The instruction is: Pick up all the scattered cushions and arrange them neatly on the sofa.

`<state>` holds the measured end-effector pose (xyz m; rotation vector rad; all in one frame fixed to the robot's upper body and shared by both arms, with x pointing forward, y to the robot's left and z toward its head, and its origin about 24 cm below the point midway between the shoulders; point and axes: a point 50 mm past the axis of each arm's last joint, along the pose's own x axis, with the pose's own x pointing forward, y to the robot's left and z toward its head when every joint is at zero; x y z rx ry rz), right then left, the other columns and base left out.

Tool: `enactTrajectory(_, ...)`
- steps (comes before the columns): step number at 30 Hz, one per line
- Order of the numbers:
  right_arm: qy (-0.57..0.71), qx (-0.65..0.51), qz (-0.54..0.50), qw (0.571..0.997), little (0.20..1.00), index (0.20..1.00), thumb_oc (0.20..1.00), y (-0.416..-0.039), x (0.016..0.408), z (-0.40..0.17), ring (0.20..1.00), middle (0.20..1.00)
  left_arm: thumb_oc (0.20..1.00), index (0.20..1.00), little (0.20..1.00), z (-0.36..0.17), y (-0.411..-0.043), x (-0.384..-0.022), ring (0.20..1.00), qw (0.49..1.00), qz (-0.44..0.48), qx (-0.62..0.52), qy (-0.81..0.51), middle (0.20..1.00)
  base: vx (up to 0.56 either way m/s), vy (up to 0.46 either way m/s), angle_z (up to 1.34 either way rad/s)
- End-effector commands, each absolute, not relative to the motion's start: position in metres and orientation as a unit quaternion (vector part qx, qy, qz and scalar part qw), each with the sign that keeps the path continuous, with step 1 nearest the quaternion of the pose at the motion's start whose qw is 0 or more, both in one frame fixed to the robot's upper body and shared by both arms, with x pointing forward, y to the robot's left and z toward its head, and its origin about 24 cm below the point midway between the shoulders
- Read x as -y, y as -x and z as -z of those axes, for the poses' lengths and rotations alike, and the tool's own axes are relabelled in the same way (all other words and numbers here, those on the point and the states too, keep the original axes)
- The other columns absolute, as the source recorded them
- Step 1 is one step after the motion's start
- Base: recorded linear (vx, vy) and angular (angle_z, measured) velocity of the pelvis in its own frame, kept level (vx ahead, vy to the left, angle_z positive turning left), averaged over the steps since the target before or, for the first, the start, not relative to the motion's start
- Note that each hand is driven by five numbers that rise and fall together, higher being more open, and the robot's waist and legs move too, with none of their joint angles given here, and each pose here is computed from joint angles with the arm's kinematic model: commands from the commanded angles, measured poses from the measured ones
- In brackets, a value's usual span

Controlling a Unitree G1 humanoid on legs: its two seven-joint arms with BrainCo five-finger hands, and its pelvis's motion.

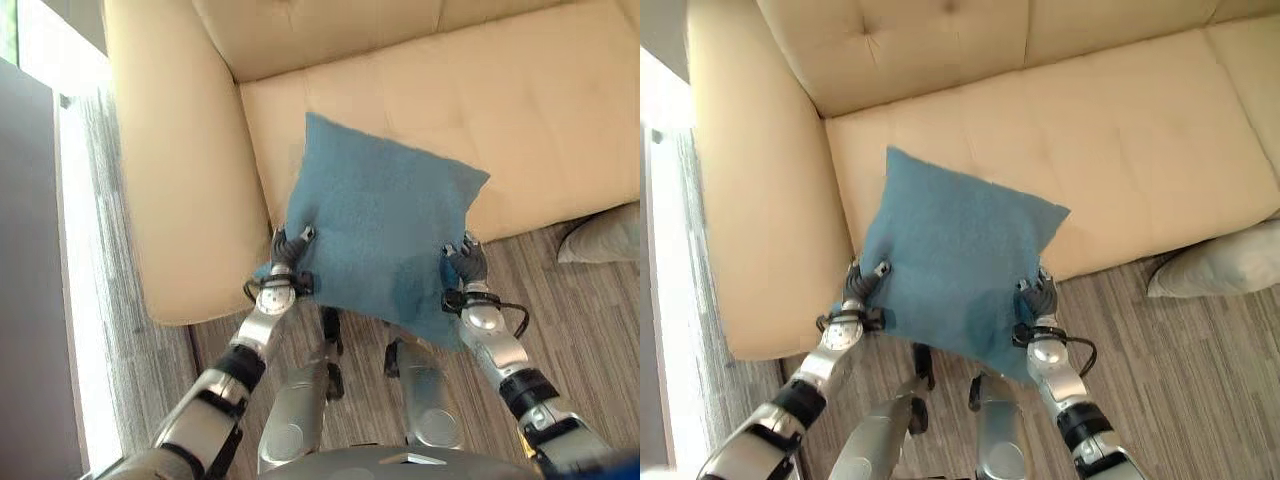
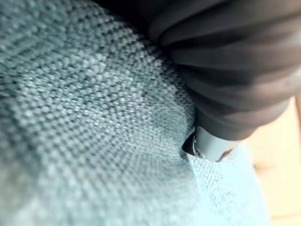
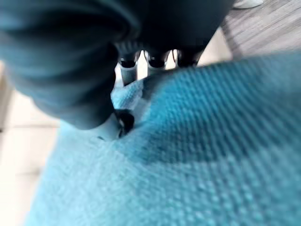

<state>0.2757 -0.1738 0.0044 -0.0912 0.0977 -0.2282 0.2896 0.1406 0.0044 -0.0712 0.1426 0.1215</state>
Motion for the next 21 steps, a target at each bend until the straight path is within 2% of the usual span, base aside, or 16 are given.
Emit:
enactTrajectory(1, -0.002, 0.077, 0.051, 0.996, 0.200, 0.200, 0.200, -0.293, 0.140, -0.052, 0.200, 0.200, 0.200, 0.200, 0.200, -0.070, -0.310, -0.088, 0.200, 0.991, 0.055, 0.072, 0.098, 0.200, 0.08, -0.083, 0.19)
enactTrajectory(13, -0.018, 0.092, 0.055, 0.994, 0.200, 0.200, 0.200, -0.253, 0.159, -0.050, 0.200, 0.200, 0.200, 0.200, 0.200, -0.054, -0.272, -0.099, 0.200, 0.990, 0.075, 0.059, 0.107, 0.200, 0.05, -0.137, 0.07)
enactTrajectory(21, 0.021, 0.119, 0.075, 0.990, 0.200, 0.200, 0.200, -0.247, 0.173, -0.060, 0.200, 0.200, 0.200, 0.200, 0.200, -0.048, -0.268, -0.102, 0.200, 0.991, 0.065, 0.043, 0.111, 0.200, 0.04, -0.140, 0.18)
